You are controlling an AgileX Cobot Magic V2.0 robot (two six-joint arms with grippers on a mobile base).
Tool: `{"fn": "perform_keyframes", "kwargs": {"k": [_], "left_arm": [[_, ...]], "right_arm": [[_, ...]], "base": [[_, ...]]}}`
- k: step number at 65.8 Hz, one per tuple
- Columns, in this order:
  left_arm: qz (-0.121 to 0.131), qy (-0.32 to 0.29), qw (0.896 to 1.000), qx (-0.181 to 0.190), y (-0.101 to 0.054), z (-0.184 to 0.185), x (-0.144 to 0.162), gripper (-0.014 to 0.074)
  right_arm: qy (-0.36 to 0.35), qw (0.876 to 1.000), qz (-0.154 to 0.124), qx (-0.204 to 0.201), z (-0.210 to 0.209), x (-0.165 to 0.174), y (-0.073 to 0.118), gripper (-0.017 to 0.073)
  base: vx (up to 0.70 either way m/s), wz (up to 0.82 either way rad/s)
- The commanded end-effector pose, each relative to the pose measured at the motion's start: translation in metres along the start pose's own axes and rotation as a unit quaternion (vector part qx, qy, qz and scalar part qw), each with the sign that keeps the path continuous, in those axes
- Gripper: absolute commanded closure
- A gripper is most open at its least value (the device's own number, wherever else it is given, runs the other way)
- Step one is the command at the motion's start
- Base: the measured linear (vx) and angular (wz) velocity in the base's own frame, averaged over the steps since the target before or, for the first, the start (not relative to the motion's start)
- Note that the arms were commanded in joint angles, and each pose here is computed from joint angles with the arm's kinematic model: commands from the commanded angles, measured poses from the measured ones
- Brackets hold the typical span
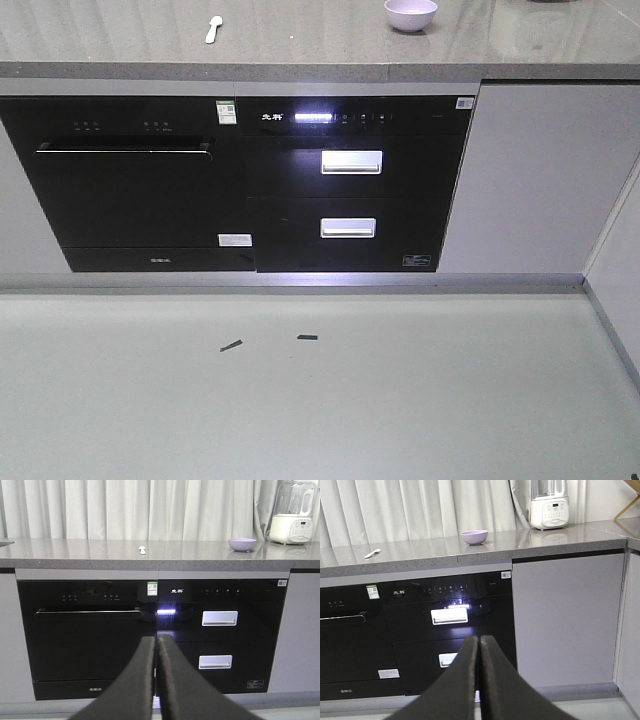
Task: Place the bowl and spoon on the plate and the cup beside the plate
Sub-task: 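Continue driving forward until the countertop edge is close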
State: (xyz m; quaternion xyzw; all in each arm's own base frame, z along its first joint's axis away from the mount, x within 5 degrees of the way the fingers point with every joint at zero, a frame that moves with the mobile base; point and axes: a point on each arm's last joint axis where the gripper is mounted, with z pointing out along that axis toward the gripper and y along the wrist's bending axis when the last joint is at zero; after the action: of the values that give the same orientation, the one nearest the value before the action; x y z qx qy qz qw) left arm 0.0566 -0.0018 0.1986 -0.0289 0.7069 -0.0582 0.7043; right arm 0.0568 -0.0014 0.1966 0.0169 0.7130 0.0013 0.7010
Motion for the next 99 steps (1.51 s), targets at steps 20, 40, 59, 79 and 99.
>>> {"fn": "perform_keyframes", "kwargs": {"k": [20,40,59,79,99], "left_arm": [[-0.003,-0.020,1.000,0.009,-0.0007,0.0006,0.0041,0.0599],[-0.003,-0.020,1.000,0.009,-0.0007,0.0006,0.0041,0.0599],[-0.003,-0.020,1.000,0.009,-0.0007,0.0006,0.0041,0.0599],[-0.003,-0.020,1.000,0.009,-0.0007,0.0006,0.0041,0.0599],[-0.003,-0.020,1.000,0.009,-0.0007,0.0006,0.0041,0.0599]], "right_arm": [[-0.035,0.999,-0.005,0.001,-0.0004,-0.0020,0.0000,0.0565],[-0.035,0.999,-0.005,0.001,-0.0004,-0.0020,0.0000,0.0565],[-0.035,0.999,-0.005,0.001,-0.0004,-0.0020,0.0000,0.0565],[-0.035,0.999,-0.005,0.001,-0.0004,-0.0020,0.0000,0.0565],[-0.035,0.999,-0.005,0.001,-0.0004,-0.0020,0.0000,0.0565]], "base": [[0.09,0.00],[0.09,0.01],[0.09,0.01],[0.10,0.01],[0.12,0.01]]}}
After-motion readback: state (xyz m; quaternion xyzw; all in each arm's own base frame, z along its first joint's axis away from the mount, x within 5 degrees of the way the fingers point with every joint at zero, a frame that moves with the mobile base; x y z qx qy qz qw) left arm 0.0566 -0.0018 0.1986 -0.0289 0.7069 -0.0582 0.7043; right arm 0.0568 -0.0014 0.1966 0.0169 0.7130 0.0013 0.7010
